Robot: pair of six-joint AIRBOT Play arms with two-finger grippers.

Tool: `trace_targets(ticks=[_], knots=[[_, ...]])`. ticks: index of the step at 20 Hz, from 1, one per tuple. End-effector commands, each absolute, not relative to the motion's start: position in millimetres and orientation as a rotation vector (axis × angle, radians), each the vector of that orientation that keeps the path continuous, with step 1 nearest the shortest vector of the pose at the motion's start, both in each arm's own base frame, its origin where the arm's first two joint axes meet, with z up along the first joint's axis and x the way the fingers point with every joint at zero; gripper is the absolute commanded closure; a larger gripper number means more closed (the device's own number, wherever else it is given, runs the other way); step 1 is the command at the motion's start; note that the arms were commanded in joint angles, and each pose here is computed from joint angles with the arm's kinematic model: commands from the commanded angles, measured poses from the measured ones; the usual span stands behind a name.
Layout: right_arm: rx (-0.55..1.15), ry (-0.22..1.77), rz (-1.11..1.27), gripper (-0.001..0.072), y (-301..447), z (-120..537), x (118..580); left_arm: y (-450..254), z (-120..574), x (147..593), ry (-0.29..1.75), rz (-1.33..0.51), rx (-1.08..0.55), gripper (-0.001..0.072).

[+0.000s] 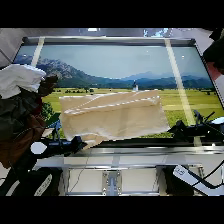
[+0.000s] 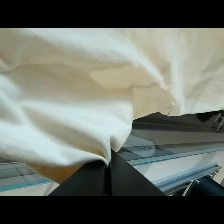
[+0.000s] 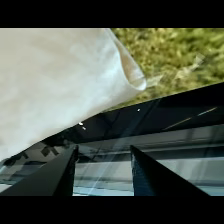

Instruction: Fold the shirts.

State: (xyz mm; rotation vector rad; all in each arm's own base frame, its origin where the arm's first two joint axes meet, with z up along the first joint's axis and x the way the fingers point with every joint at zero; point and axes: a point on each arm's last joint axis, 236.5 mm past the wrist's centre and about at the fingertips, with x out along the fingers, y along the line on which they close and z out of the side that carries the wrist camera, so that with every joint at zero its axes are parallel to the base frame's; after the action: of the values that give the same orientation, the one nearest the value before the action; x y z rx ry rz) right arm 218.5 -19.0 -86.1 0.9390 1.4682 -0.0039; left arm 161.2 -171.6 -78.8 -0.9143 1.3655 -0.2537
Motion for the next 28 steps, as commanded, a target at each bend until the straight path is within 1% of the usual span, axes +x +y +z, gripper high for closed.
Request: trace_targets(ticks=[1, 4, 9, 12, 13, 14, 15, 18, 19, 21, 23, 24, 26, 28], knots=[[1.029, 1.363, -0.038, 0.0322, -13.9, -97.0, 229.7, -171.6, -77.8, 162.0, 1.36, -0.256, -0.914, 0.0697], [1.011, 1.307, -0.094, 0.0324, -27.6, -101.8, 240.5, -171.4, -77.8, 162.2, 1.359, -0.256, -0.913, 0.0696], [1.092, 1.3, -0.101, 0.0342, -24.1, -110.3, 248.6, -169.4, -77.6, 167.9, 1.334, -0.246, -0.916, 0.0696], [1.05, 1.331, -0.092, 0.0353, -13.0, -124.5, 254.7, -166.8, -77.2, 174.9, 1.303, -0.233, -0.92, 0.0696], [1.039, 1.338, -0.072, 0.0495, -4.0, -126.2, 258.7, -166.4, -77.0, 176.0, 1.298, -0.232, -0.92, 0.0696], [1.018, 1.335, -0.042, 0.0689, 4.3, -124.8, 263.4, -166.4, -76.8, 176.0, 1.298, -0.233, -0.92, 0.0696], [0.984, 1.332, 0.022, 0.0701, 14.1, -118.4, 267.5, -166.6, -76.6, 175.3, 1.3, -0.234, -0.919, 0.0697], [0.918, 1.346, 0.165, 0.0702, 29.2, -82.2, 266.8, -165.3, -61.1, 180.1, 1.243, -0.267, -0.915, 0.0697], [0.859, 1.353, 0.203, 0.0702, 29.1, -66.7, 262.4, -164.4, -49.9, 182.4, 1.21, -0.29, -0.908, 0.0698], [0.725, 1.375, 0.213, 0.0702, 19.7, -40.4, 249.2, -158.0, -16.7, 194.3, 1.083, -0.326, -0.913, 0.0698], [0.607, 1.371, 0.194, 0.0702, 9.2, -16.1, 237.5, -141.6, 15.0, 211.2, 0.933, -0.296, -0.961, 0.0699], [0.561, 1.351, 0.188, 0.0702, 6.1, -5.7, 234.7, -131.8, 25.2, 217.1, 0.873, -0.278, -0.958, 0.0699], [0.526, 1.305, 0.19, 0.0702, 7.3, 8.7, 234.4, -117.5, 38.0, 225.3, 0.806, -0.244, -0.966, 0.07], [0.514, 1.335, 0.22, 0.0702, 17.5, 11.5, 226.4, -109.9, 52.4, 232.6, 0.754, -0.255, -0.897, 0.0701]])
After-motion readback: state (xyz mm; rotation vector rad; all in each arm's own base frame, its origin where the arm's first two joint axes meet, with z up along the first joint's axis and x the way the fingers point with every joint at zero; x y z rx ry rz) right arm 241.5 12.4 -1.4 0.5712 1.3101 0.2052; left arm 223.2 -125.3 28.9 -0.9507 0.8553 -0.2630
